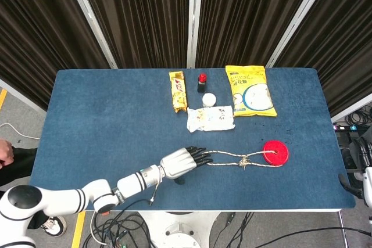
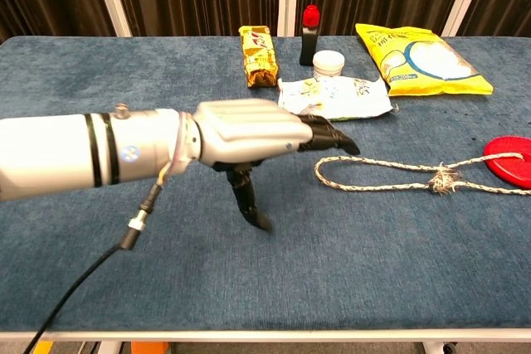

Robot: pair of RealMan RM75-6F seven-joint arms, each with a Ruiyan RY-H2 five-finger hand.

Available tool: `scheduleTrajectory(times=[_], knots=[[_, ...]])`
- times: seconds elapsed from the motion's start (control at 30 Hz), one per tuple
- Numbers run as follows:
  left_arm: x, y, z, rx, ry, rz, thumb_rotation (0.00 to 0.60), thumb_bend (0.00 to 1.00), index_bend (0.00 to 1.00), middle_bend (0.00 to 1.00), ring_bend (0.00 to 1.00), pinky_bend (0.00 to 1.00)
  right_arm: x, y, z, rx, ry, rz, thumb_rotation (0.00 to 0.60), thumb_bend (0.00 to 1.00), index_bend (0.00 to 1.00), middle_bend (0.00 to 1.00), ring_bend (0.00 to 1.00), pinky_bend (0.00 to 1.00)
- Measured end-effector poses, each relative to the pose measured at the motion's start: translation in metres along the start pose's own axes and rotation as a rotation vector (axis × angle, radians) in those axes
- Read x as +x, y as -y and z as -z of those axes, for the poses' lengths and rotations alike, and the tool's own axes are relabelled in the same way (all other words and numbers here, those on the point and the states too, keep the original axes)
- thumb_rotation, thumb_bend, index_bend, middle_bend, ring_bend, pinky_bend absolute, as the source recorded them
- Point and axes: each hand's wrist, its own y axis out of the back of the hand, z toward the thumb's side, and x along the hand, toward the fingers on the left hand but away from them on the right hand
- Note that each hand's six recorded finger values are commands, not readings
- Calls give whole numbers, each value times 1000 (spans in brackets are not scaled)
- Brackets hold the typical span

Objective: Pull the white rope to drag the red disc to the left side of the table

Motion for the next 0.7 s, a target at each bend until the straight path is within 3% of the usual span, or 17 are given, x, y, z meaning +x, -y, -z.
scheduleTrajectory(times=[0.37,0.53,0.7], knots=[[20,19,5,83,13,81,600,73,84,110,0,166,0,-3,10,-8,21,31,600,185,0,0,0,0],[21,22,6,111,13,92,600,74,84,238,0,166,0,-1,15,-11,32,27,600,189,0,0,0,0],[18,24,11,126,-1,105,600,75,84,430,5,165,0,0,16,-14,34,27,600,201,0,0,0,0]])
